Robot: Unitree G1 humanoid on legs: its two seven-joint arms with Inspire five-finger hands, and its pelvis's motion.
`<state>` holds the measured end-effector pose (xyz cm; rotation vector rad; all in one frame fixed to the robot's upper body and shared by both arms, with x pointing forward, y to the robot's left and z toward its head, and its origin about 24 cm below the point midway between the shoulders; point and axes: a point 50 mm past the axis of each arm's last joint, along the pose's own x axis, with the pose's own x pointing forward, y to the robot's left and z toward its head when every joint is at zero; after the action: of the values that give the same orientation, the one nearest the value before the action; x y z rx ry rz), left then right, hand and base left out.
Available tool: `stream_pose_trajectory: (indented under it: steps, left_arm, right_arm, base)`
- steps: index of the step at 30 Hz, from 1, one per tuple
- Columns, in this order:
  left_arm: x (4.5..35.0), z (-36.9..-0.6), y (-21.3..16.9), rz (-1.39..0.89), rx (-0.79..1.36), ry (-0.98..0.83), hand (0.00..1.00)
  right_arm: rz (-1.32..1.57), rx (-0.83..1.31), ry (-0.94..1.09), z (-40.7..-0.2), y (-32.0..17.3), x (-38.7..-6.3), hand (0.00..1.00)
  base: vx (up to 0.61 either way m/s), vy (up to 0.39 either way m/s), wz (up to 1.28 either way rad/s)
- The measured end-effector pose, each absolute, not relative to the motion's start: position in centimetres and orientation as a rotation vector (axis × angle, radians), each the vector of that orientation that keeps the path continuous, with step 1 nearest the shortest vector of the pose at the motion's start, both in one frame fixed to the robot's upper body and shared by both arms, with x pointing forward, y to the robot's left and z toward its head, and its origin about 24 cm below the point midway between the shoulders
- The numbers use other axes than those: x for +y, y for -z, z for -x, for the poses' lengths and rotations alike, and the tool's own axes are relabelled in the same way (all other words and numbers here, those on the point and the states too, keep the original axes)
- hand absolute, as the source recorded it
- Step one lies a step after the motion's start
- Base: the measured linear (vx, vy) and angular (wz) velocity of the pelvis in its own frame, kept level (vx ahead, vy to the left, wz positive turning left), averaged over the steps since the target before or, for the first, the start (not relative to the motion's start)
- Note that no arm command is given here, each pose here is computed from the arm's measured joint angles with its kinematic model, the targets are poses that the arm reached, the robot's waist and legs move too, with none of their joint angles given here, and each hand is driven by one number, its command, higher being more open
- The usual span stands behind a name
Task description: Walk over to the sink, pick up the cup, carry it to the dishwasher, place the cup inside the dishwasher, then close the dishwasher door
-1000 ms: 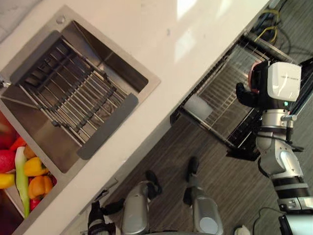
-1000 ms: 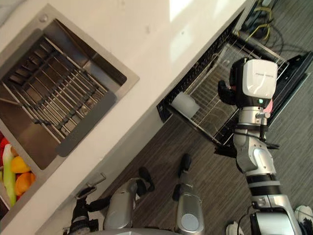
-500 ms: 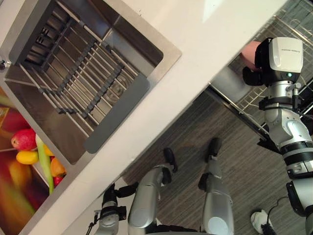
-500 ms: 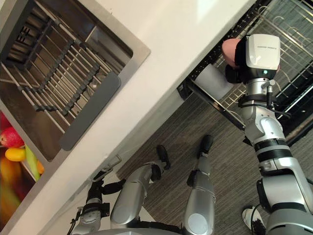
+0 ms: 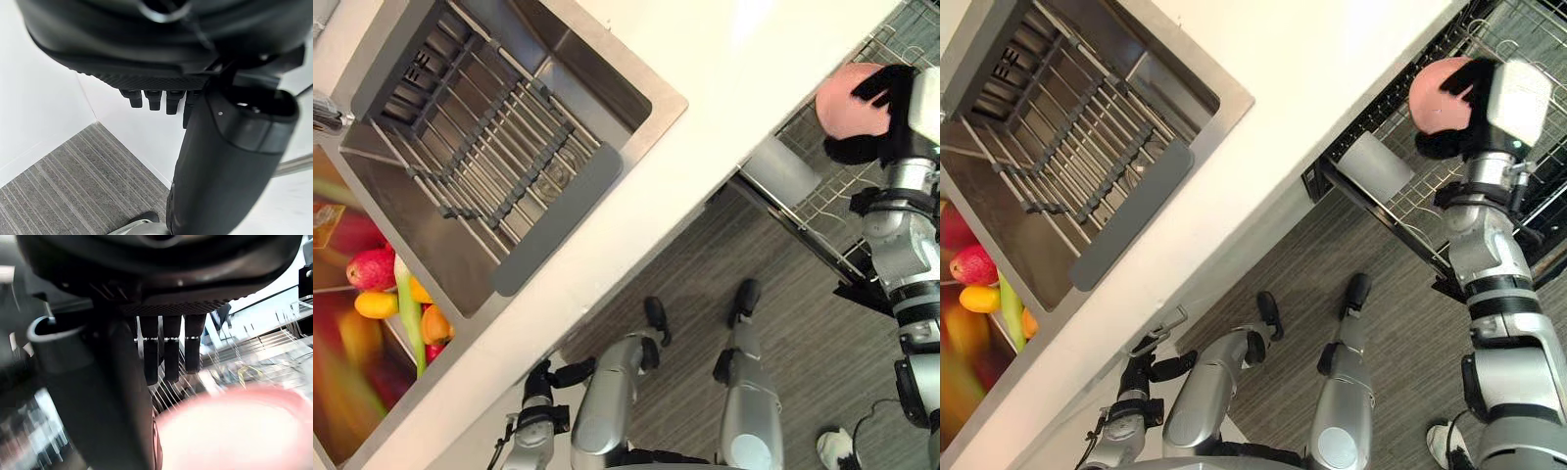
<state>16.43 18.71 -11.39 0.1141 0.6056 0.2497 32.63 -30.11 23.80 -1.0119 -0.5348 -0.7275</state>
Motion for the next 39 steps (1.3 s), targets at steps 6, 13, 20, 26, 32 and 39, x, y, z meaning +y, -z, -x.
stream_pose_trajectory:
  steps: [6, 13, 20, 26, 32, 39]
  left_arm:
    - [20.2, -14.9, 12.1, -0.108, 0.671, -0.323, 1.0]
    - [21.8, -12.1, 13.1, -0.113, 0.768, -0.415, 1.0]
    - [22.4, -9.1, 14.1, -0.119, 0.878, -0.466, 1.0]
    - [22.3, -8.6, 14.2, -0.119, 0.893, -0.484, 1.0]
    - [20.7, -9.5, 14.2, -0.066, 0.868, -0.462, 1.0]
    - [19.0, -11.4, 13.5, -0.037, 0.791, -0.372, 1.0]
  right_arm:
    - [0.751, -0.661, 0.623, -30.8, -22.4, -26.6, 1.0]
    - [0.6, -0.516, 0.698, -28.6, -18.5, -29.0, 1.0]
    - [0.387, -0.423, 1.037, -24.3, -16.7, -35.0, 1.0]
    - [0.046, -0.333, 1.196, -22.5, -14.4, -38.5, 0.0]
    - [-0.245, -0.223, 1.182, -23.2, -12.6, -39.1, 0.0]
    - [-0.511, -0.315, 1.017, -26.2, -15.3, -39.9, 0.0]
  base:
    - [0.01, 0.016, -0.08]
    - [0.06, 0.01, -0.08]
    - [0.03, 0.042, -0.08]
    - [-0.03, -0.006, -0.06]
    - [0.01, 0.005, -0.02]
    - [0.01, 0.053, 0.1]
